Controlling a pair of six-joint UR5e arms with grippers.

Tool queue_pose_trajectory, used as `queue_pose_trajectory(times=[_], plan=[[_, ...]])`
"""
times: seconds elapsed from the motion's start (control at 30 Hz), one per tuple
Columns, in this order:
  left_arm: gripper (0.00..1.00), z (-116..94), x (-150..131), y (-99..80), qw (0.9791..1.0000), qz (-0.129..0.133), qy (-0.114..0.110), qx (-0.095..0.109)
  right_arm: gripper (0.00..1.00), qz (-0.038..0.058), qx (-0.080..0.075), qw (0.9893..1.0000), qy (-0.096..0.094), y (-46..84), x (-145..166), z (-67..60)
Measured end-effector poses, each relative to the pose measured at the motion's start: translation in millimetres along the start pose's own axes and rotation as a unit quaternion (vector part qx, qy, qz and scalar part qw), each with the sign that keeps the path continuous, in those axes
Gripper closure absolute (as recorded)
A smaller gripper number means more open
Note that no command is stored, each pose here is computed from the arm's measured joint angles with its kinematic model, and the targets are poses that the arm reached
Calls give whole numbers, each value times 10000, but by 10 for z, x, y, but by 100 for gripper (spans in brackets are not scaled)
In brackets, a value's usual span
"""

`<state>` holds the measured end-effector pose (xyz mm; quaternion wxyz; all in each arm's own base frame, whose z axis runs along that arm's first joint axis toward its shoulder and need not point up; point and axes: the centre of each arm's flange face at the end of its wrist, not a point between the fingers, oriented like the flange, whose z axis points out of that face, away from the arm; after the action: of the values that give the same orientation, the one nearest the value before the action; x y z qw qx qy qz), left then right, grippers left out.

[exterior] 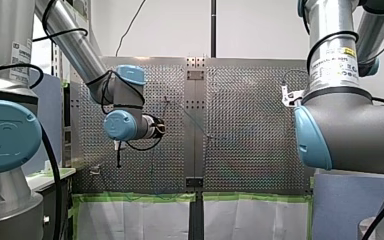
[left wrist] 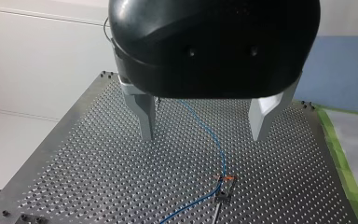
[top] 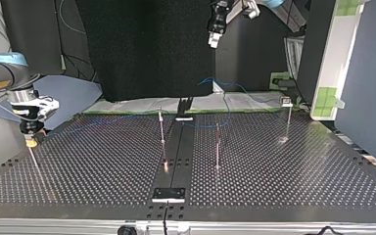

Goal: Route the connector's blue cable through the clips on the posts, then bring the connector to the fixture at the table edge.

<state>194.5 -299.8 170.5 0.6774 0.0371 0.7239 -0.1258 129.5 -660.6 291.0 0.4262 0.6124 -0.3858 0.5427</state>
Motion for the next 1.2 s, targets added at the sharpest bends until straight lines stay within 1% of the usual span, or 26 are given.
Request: queue_pose_trajectory(times=[0.63,0.83,1.1,1.2], plan=[[0,14,-4,15,10000,2,-8,-33,0,0,0,10000,0,0,0,0],[0,24,-7,20,10000,40,-23,-46,0,0,0,10000,1,0,1,0],[0,70,-45,-9,9999,-31,-165,-11,0,0,0,10000,0,0,0,0],[0,75,-50,-12,9998,-40,-182,-8,0,0,0,10000,0,0,0,0]])
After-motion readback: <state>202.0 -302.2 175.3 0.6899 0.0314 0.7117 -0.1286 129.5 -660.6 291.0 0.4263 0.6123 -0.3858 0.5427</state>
